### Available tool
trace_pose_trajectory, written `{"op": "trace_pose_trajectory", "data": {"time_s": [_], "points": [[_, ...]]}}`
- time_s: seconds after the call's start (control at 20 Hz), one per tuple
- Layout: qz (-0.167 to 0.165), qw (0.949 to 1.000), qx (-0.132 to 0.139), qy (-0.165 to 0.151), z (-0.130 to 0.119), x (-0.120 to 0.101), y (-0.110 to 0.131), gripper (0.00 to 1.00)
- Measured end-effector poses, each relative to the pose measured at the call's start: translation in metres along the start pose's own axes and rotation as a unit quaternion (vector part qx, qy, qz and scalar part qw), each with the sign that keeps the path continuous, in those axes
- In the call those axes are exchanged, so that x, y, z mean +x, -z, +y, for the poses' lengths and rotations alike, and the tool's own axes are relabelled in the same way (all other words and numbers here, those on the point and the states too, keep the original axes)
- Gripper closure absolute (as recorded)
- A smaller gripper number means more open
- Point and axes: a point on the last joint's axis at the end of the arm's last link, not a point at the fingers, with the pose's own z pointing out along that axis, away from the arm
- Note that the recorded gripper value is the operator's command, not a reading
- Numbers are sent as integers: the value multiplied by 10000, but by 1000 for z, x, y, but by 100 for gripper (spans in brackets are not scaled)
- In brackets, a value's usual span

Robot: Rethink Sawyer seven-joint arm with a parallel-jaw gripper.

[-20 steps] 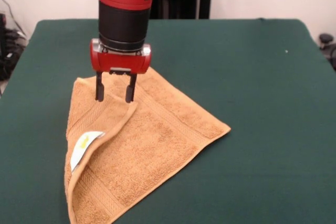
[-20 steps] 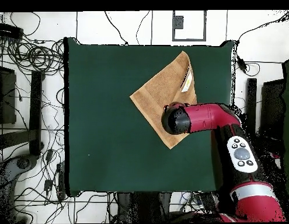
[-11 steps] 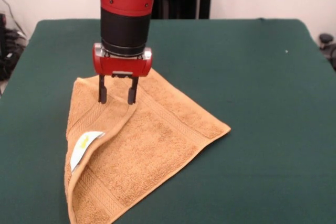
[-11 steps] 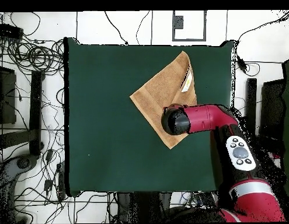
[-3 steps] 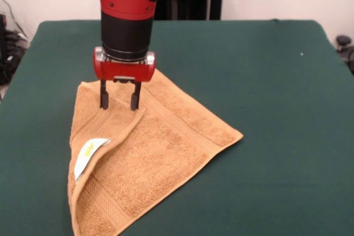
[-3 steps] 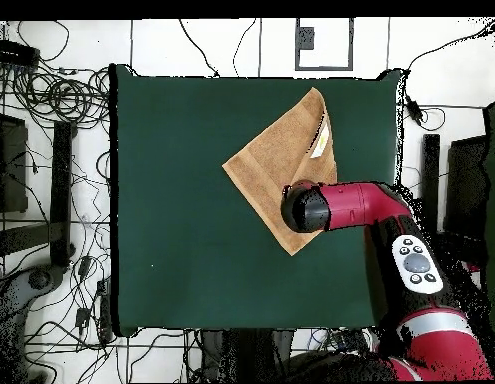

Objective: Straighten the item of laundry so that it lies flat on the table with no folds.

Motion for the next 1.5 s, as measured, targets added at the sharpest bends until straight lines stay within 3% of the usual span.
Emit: {"op": "trace_pose_trajectory", "data": {"time_s": [0.55, 1.2, 1.5], "points": [[13, 10000, -51, -77, 0, 0, -1, 0], [69, 9996, -93, -275, -19, 9, -9, 0], [122, 9986, -249, -443, -18, 12, -17, 0]]}}
